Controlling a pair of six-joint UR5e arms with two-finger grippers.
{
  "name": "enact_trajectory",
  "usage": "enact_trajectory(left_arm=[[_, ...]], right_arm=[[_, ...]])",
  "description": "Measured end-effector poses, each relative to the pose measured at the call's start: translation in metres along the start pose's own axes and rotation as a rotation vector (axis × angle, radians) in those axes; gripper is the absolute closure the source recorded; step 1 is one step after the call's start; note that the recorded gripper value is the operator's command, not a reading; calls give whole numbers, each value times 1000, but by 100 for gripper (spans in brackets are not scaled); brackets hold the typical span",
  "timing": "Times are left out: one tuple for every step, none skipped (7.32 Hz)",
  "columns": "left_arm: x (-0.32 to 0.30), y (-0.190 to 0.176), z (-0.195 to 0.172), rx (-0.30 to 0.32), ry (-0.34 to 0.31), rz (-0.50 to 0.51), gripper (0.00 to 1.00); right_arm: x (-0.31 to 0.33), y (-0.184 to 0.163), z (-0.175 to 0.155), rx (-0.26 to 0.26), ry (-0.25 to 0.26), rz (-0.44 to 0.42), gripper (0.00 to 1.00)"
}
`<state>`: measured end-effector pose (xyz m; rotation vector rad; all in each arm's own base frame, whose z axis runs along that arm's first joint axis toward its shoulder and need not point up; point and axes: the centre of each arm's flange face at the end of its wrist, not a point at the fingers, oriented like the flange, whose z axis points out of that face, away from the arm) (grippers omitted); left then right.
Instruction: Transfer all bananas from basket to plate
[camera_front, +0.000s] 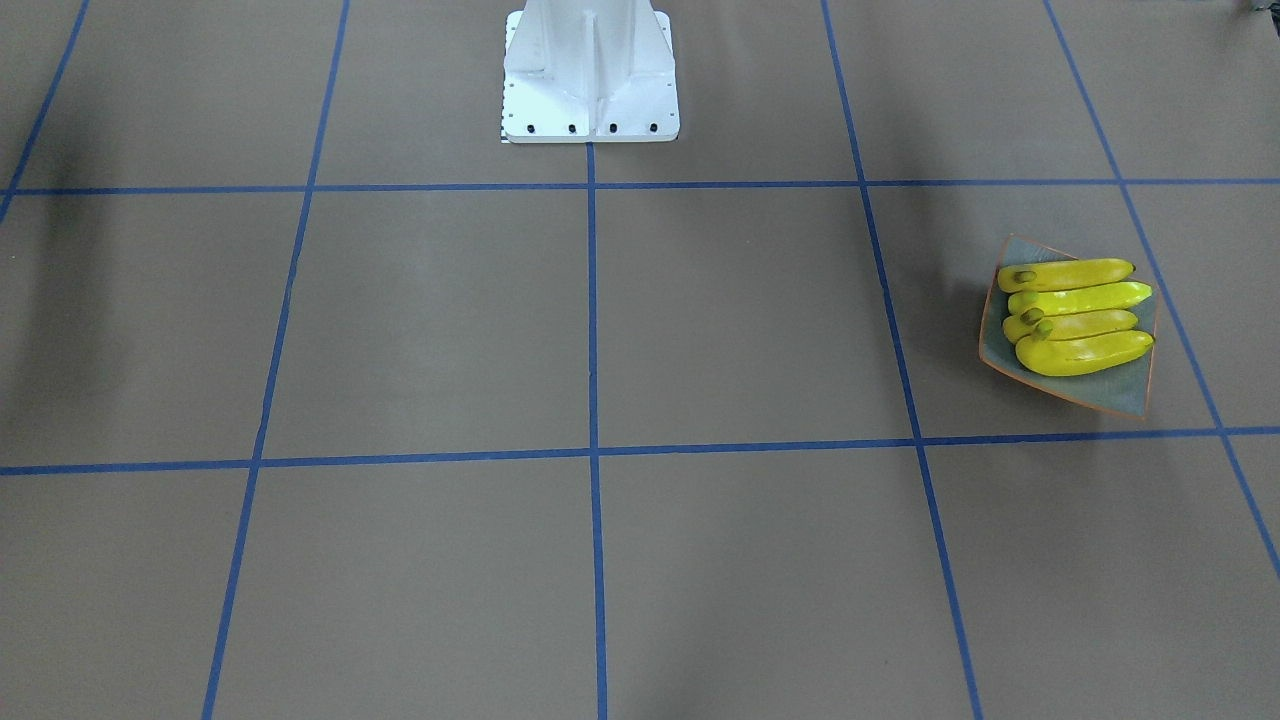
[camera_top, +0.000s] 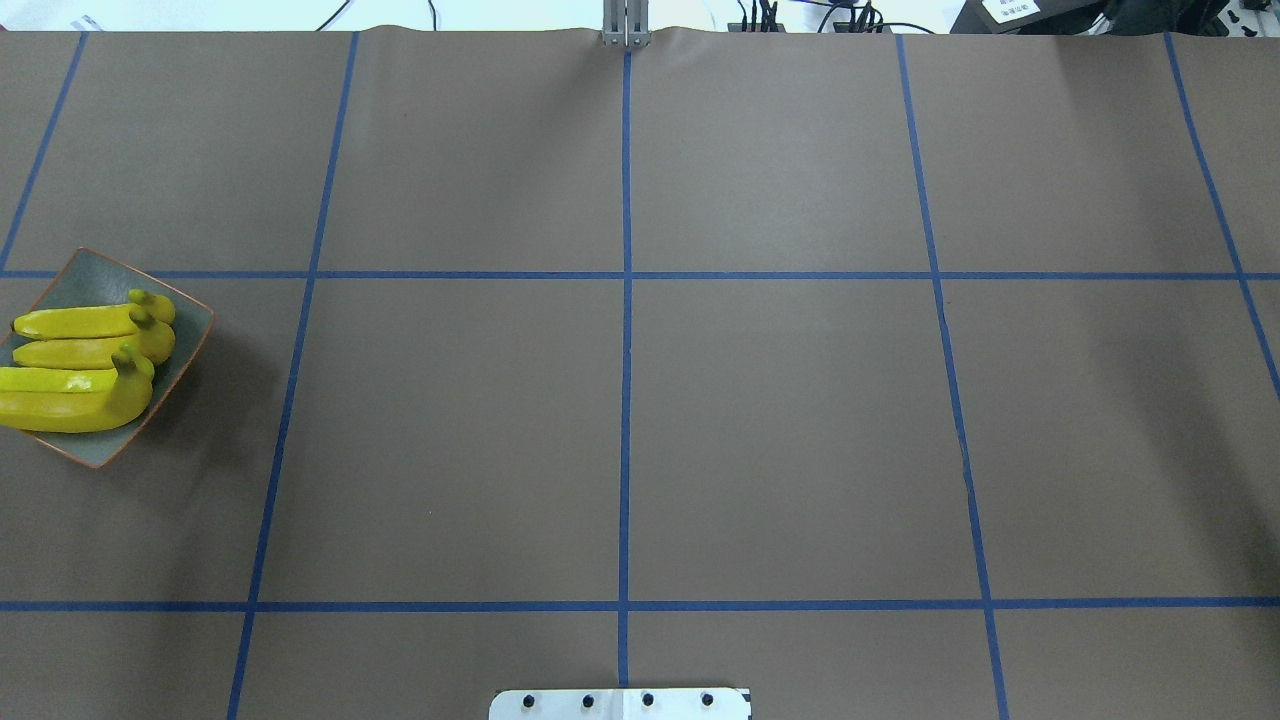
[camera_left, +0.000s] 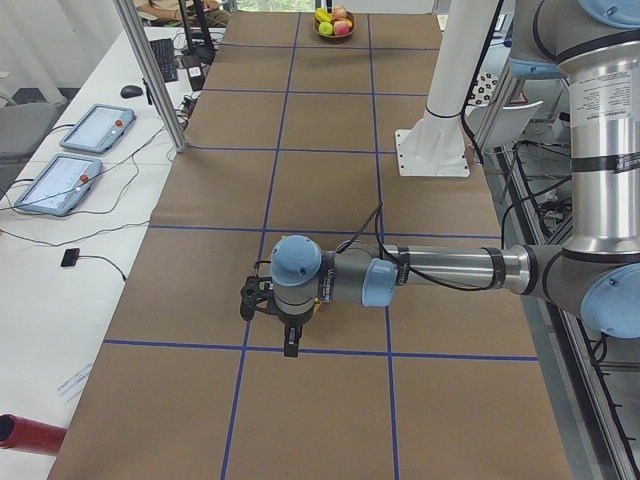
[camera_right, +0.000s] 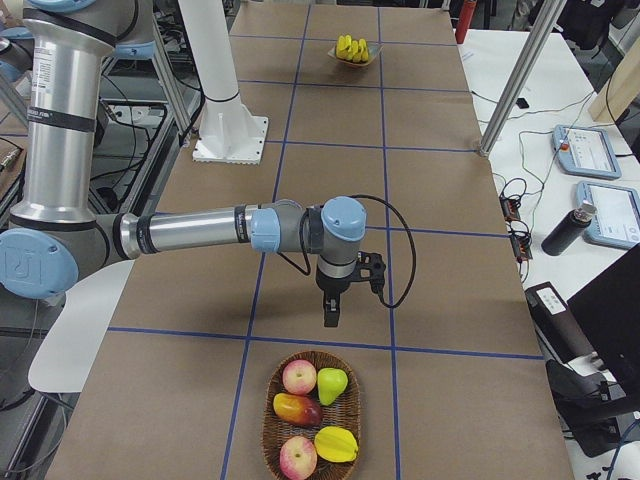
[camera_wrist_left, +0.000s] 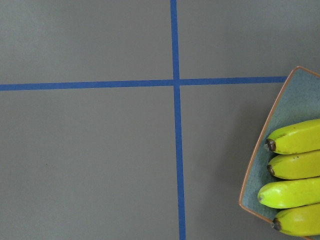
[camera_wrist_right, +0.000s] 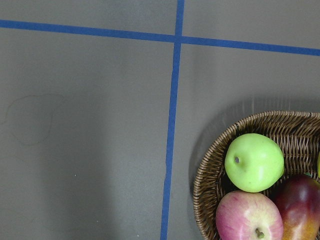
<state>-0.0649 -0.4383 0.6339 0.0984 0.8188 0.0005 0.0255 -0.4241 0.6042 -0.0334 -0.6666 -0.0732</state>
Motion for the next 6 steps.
enact_trajectory(left_arm=[[0,0,0,0,0,0,0],[0,0,0,0,-1,1,0],[1,0,0,0,-1,3,0],[1,-1,0,1,-1,4,0],[2,-2,-1,3,-1,6,0],[3,-3,-2,4,0,8,0]], right_arm=[[1,0,1,-1,0,1,0],[1,0,1,-3,0,2,0],[1,0,2,-4,0,2,0],[1,0,2,-5,-1,2,0],[1,0,3,-6,-1,3,0],[1,0,3,-6,-1,3,0]])
